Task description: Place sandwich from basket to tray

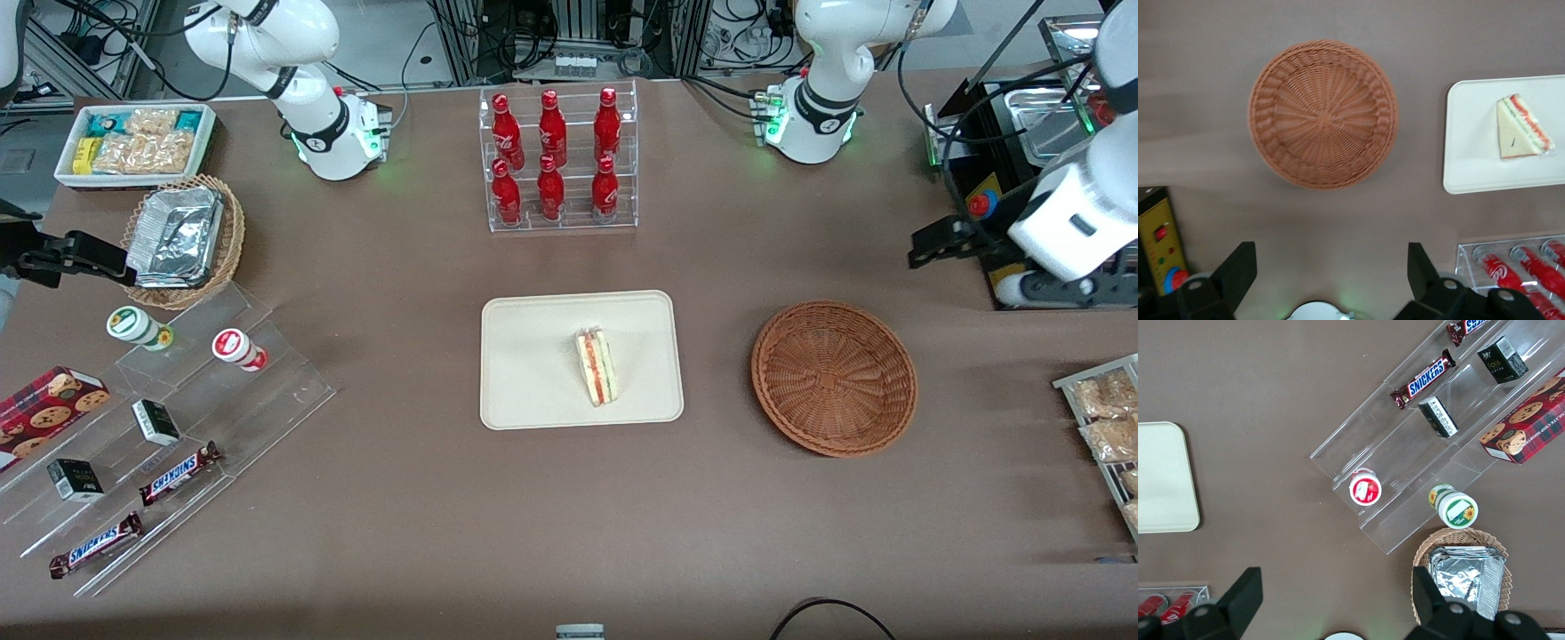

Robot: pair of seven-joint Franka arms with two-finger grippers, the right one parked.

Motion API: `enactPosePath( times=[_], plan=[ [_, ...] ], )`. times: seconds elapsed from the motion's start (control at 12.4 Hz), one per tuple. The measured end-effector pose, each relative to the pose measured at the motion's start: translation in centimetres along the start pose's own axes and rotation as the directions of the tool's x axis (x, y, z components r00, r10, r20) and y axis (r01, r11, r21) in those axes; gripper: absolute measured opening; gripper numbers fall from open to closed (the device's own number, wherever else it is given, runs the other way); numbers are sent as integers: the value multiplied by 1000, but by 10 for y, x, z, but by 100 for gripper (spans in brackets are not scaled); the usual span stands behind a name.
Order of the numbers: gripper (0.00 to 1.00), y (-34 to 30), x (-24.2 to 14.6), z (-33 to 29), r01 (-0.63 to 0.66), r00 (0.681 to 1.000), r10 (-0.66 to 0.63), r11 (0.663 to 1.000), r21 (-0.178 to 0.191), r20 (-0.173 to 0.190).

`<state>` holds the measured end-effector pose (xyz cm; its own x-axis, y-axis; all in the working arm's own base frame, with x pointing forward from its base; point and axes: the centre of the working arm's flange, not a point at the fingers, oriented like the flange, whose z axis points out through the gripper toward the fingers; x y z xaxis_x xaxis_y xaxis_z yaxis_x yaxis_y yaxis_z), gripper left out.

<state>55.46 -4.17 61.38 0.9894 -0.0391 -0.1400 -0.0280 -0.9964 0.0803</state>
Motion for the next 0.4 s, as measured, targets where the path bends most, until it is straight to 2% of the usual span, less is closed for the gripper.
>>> enactPosePath(
  times=[0.16, 0.32, 0.4],
  plan=[
    [100, -22, -17, -14, -29, 1000, 28, 1000, 10, 10],
    [100, -32, -32, -22, -32, 999, 31, 998, 60, 21],
    [100, -31, -37, -22, -35, 999, 33, 997, 71, 25]
  ],
)
